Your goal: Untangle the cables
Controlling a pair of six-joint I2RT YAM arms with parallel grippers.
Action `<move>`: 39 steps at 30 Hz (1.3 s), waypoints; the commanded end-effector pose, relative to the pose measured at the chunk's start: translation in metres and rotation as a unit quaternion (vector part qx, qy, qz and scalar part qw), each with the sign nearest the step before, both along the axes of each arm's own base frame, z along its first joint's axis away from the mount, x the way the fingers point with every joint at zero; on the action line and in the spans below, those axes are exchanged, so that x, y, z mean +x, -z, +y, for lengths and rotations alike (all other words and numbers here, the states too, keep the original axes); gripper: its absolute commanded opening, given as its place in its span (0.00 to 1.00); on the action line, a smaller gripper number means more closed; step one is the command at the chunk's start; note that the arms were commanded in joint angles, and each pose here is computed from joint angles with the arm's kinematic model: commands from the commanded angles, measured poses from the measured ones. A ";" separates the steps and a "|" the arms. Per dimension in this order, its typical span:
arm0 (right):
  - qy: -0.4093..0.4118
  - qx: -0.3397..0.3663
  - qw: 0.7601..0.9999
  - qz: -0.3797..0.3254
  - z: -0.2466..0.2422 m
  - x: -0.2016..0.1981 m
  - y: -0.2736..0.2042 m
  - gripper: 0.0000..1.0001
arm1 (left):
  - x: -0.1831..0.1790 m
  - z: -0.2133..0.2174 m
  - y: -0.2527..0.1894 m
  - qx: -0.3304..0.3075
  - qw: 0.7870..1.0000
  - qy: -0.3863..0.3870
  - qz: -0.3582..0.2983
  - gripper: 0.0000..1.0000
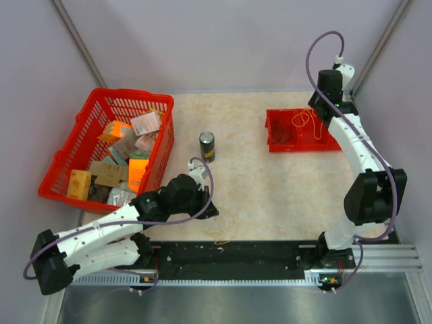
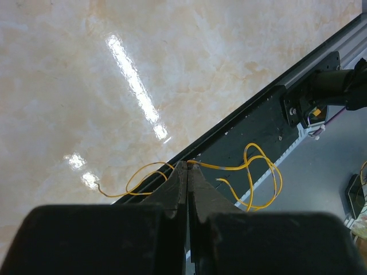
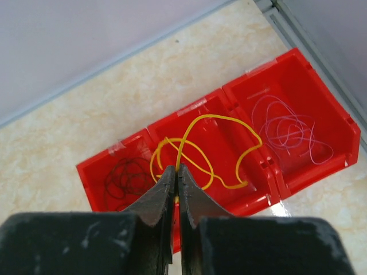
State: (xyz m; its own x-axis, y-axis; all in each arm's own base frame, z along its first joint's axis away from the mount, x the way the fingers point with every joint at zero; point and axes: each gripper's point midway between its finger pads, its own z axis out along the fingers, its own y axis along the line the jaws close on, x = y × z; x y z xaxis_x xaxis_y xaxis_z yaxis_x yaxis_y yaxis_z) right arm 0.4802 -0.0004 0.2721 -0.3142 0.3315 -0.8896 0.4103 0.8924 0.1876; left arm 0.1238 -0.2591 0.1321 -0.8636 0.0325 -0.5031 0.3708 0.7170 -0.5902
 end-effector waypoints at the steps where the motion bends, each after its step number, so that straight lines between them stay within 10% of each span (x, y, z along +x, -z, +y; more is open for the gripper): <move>1: 0.012 -0.016 1.000 -0.010 -0.009 0.010 0.001 0.00 | 0.002 -0.003 -0.016 -0.025 1.000 -0.001 -0.019 0.00; 10: 0.000 -0.025 0.997 0.069 -0.009 0.018 0.064 0.00 | 0.002 -0.006 -0.022 -0.032 0.999 0.002 -0.018 0.00; 21: -0.057 0.016 0.984 0.165 0.012 -0.033 0.077 0.59 | 0.010 -0.016 -0.027 -0.027 1.000 -0.005 -0.012 0.00; 26: -0.169 0.041 0.971 0.164 0.071 -0.090 0.083 0.71 | 0.017 -0.024 -0.022 -0.020 1.000 -0.005 -0.010 0.00; 31: -0.375 0.081 0.909 0.162 0.179 -0.182 0.120 0.76 | 0.024 -0.029 -0.004 0.023 1.000 0.001 0.002 0.01; 39: -0.513 0.139 0.836 0.139 0.231 -0.284 0.147 0.80 | 0.037 -0.005 -0.002 0.048 0.997 -0.060 -0.026 0.58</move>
